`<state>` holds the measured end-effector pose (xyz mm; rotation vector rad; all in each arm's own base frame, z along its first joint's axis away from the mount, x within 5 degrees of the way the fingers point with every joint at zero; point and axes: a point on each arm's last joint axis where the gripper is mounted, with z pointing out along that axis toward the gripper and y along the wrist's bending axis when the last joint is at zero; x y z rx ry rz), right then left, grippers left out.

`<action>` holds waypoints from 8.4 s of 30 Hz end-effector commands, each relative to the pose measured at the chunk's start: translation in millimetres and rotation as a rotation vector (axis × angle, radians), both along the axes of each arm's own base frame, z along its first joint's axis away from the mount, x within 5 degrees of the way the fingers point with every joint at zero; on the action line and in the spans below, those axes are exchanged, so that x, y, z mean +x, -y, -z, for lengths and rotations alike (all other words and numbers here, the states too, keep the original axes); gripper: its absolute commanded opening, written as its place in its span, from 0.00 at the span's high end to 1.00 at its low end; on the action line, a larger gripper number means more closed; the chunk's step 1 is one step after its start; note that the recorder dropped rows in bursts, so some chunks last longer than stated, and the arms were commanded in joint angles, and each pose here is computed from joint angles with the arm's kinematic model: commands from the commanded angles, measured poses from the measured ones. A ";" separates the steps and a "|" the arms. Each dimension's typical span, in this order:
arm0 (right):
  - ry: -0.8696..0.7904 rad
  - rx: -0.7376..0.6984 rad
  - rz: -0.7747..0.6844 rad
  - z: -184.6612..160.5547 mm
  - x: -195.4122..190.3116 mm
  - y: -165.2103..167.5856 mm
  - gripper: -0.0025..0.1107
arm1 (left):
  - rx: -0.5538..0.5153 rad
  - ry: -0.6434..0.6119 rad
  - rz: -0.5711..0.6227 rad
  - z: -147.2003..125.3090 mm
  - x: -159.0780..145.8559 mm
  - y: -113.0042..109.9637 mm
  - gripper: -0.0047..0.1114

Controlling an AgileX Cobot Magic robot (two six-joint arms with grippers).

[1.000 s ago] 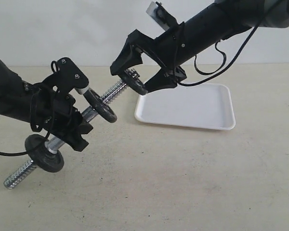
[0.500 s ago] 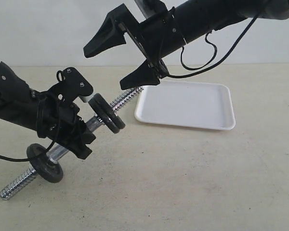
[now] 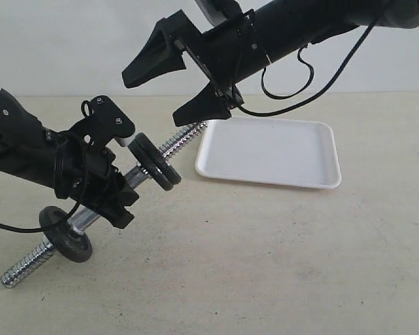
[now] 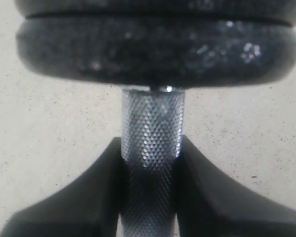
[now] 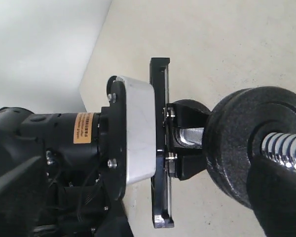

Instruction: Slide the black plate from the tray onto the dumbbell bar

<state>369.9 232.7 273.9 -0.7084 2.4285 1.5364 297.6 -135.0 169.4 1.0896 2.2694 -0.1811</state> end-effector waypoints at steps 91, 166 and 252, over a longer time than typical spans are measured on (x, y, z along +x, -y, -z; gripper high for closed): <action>1.055 -0.359 0.230 -220.9 -132.5 134.5 0.94 | -0.516 -0.023 -0.490 -38.3 117.5 30.4 0.92; 1.043 -0.337 0.236 -221.8 -133.1 133.3 0.94 | -0.462 -0.110 -0.454 -6.5 118.7 32.7 0.66; 1.638 -0.117 0.876 -263.6 -429.7 226.9 0.94 | -0.575 0.816 -0.098 -225.5 -274.8 -101.7 0.92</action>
